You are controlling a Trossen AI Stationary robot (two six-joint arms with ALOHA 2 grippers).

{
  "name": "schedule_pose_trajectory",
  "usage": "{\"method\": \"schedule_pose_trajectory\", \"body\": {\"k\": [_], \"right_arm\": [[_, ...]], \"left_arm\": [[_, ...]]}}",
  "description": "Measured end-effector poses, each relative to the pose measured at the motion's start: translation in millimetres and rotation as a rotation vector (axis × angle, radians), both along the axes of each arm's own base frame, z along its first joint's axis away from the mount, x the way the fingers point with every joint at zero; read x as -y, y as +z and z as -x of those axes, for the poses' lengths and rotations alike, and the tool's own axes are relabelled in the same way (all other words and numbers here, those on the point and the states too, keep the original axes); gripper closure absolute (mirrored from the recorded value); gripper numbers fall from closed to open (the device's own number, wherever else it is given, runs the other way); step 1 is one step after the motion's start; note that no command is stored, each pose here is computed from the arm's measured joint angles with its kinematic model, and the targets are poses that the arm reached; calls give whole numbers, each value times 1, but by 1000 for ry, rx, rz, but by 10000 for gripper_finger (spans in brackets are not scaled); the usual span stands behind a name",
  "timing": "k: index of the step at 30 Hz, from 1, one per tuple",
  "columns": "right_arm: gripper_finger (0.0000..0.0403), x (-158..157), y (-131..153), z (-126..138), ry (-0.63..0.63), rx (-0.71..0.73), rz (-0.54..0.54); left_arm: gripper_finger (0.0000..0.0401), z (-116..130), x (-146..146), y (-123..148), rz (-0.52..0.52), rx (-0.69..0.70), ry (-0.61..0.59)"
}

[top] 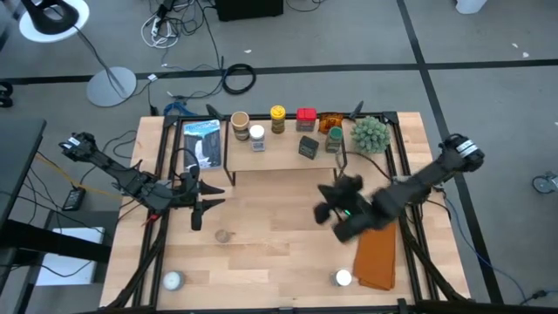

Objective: Shelf spices
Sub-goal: Adjust the black seasoning can on the shelf

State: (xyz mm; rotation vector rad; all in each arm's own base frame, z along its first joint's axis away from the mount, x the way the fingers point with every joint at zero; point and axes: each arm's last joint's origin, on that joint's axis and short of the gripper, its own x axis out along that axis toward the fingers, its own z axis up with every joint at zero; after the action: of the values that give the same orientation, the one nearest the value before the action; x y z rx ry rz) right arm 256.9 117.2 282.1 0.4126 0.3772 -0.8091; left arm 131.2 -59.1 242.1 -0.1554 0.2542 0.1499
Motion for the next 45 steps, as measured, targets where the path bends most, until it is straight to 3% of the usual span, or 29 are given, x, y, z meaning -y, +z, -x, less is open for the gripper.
{"method": "schedule_pose_trajectory", "body": {"k": [5, 8, 11, 14, 18, 21, 26, 32, 40, 45], "right_arm": [[403, -45, -6, 41, 1, 150, -65], [403, -66, -22, 46, -2, 187, -132], [403, -69, -37, 43, -43, 109, -203], [403, -55, -39, 40, -107, 30, -198], [403, -22, -16, 40, -99, -86, -219], [403, 9, 6, 37, -18, -181, -278], [403, 59, 40, 25, 152, -118, -291], [403, 99, 47, 3, 247, -165, -288], [403, 110, 87, -39, 327, -486, -187], [403, 132, 105, -67, 412, -696, -200]], "left_arm": [[266, 0, 0, 0, 0, 0, 0], [266, 0, 0, 0, 1, 2, 0], [266, 0, 0, 0, 2, 4, 0], [266, 0, 0, 0, 2, 4, 0], [266, 0, 0, 0, 2, 4, 0], [266, 0, 0, 0, 3, 5, 0], [266, 0, 0, 0, 3, 5, 0], [266, 0, 0, 0, 3, 4, 0], [266, 0, 0, 0, -5, 2, 4], [266, 0, 0, 0, -8, 2, 7]]}}
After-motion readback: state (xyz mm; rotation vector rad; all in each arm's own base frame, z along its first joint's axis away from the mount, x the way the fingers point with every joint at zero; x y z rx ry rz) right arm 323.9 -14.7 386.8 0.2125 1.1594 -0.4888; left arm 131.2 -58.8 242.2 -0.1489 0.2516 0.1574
